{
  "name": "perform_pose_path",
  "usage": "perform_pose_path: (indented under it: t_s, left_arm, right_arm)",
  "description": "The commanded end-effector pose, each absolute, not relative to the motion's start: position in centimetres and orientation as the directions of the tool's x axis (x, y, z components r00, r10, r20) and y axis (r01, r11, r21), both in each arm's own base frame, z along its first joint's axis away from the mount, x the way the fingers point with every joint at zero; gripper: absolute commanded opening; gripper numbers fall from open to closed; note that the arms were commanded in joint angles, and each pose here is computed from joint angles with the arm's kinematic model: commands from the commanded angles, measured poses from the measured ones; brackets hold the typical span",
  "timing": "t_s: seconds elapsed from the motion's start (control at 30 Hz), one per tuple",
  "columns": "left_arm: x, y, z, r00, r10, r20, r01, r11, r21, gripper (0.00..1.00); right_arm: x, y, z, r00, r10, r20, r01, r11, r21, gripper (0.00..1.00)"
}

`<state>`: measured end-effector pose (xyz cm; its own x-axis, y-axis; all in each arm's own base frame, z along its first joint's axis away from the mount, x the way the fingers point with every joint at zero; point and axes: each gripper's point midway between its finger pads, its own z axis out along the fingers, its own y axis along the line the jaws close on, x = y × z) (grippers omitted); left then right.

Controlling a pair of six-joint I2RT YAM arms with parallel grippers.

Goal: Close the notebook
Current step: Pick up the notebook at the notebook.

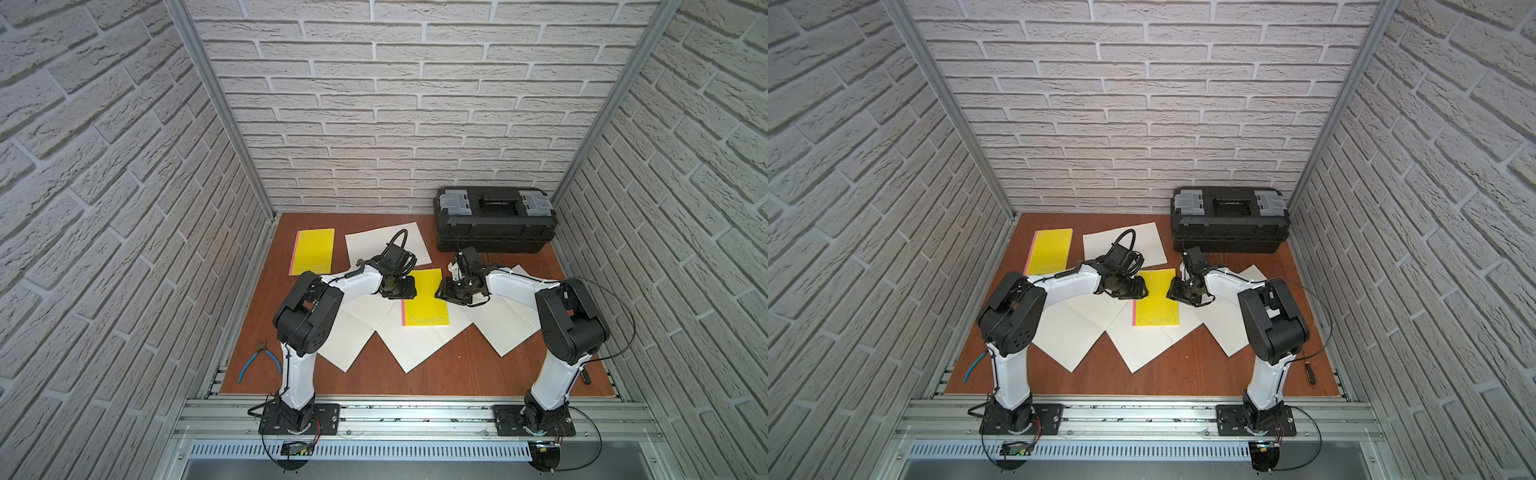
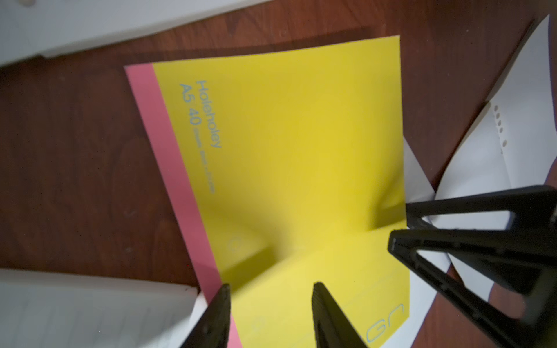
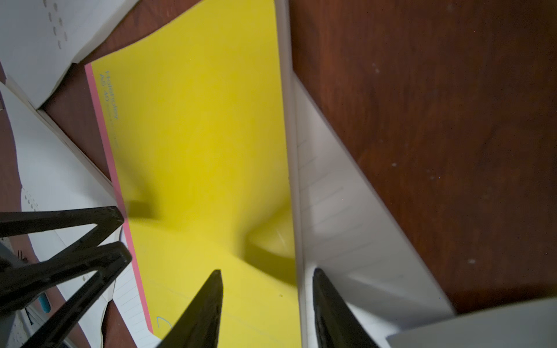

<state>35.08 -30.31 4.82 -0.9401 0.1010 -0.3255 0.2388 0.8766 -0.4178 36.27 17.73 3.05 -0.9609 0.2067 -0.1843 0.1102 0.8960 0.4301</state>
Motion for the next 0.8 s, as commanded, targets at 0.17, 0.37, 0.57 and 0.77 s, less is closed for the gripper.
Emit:
perform_pose_path:
  t_s: [0.17,0.37,0.57,0.77]
  left_arm:
    - [35.0,-28.0,5.3,-0.940,0.080,-0.332,0.216,0.893,-0.395,0.47]
    - [34.9,-28.4,4.4,-0.947,0.079,-0.310,0.210,0.885,-0.415,0.47]
    - [35.2,-28.8,4.0,-0.950,0.075,-0.304,0.207,0.881,-0.427,0.47]
    - [35.7,-29.1,3.5,-0.951,0.072,-0.302,0.202,0.881,-0.427,0.47]
  right_arm:
    - [36.6,18.3,3.0,-0.962,0.197,-0.191,0.098,0.896,0.433,0.42]
    - [36.5,18.3,2.7,-0.964,0.194,-0.182,0.099,0.896,0.433,0.39]
    - [36.4,18.4,2.7,-0.964,0.191,-0.182,0.095,0.895,0.436,0.38]
    - [36.4,18.6,2.6,-0.966,0.188,-0.178,0.094,0.895,0.437,0.38]
